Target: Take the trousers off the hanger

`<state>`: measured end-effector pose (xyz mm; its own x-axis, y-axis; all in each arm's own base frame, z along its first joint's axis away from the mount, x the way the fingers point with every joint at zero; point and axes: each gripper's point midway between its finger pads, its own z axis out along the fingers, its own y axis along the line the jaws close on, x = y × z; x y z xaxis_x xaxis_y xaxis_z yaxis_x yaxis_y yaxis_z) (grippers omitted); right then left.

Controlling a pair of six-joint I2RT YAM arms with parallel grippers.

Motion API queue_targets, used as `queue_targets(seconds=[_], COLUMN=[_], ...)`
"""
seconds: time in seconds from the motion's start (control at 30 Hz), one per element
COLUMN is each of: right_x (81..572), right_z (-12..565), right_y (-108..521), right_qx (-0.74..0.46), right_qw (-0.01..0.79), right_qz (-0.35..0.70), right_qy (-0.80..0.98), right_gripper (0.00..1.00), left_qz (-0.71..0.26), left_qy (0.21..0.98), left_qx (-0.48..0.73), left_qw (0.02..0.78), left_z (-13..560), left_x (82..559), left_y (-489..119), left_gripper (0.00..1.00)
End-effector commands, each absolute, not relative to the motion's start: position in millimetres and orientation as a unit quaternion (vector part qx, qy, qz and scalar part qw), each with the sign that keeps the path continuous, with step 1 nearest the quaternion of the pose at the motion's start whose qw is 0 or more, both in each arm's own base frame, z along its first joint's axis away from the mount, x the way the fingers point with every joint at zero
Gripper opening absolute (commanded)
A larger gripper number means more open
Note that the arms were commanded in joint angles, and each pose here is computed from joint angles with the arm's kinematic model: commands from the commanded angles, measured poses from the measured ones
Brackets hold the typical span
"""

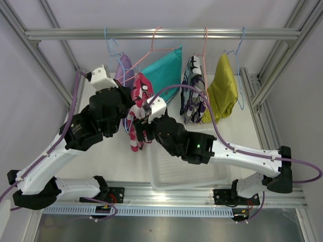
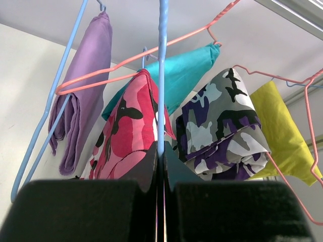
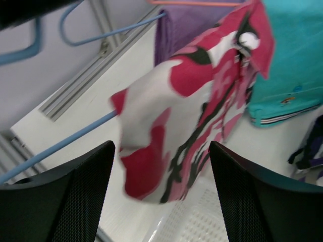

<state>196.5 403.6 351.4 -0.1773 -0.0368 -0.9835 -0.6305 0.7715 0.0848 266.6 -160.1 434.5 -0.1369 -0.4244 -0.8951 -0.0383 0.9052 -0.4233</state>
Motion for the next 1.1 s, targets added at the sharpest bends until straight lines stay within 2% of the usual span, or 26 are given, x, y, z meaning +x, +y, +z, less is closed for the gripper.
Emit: queue_targets(seconds=[0.0,0.23,0.7,0.8,0.83,0.87,1.03,1.07], right_x=[229,259,276,280,281,282,286,286], right_z=[377,366,346,348,348,348,347,348], right_y=[393,395,408,410,410,411,413,414], right_qx=[-0.169,-0.152,-0.158,-0.151,-0.149,-0.151,-0.153,-0.152], right_qw=[0.636,0.63,0.638,0.65,0.653,0.652,0.651,0.651], right_qz=[0.233,0.232,0.215,0.22,0.223,0.225,0.236,0.238], right_qy=[0.716,0.725,0.722,0.712,0.708,0.708,0.706,0.705], right_gripper=[0.8,0.8,0.79,0.65,0.55,0.49,0.36,0.29], left_qz=[-0.174,-0.178,-0.182,-0.182,-0.182,-0.183,-0.186,-0.187], left_qy=[0.663,0.663,0.664,0.666,0.666,0.666,0.667,0.666], left_qx=[-0.249,-0.247,-0.236,-0.232,-0.232,-0.232,-0.228,-0.23], left_qw=[0.685,0.683,0.686,0.685,0.685,0.685,0.684,0.685], left_z=[486,486,489,486,487,487,483,484], left_x=[267,267,265,263,263,262,260,259], left_y=[-129,-132,-138,-140,-139,-139,-139,-137], left_gripper=[0.0,0.0,0.0,0.0,0.0,0.0,0.0,0.0])
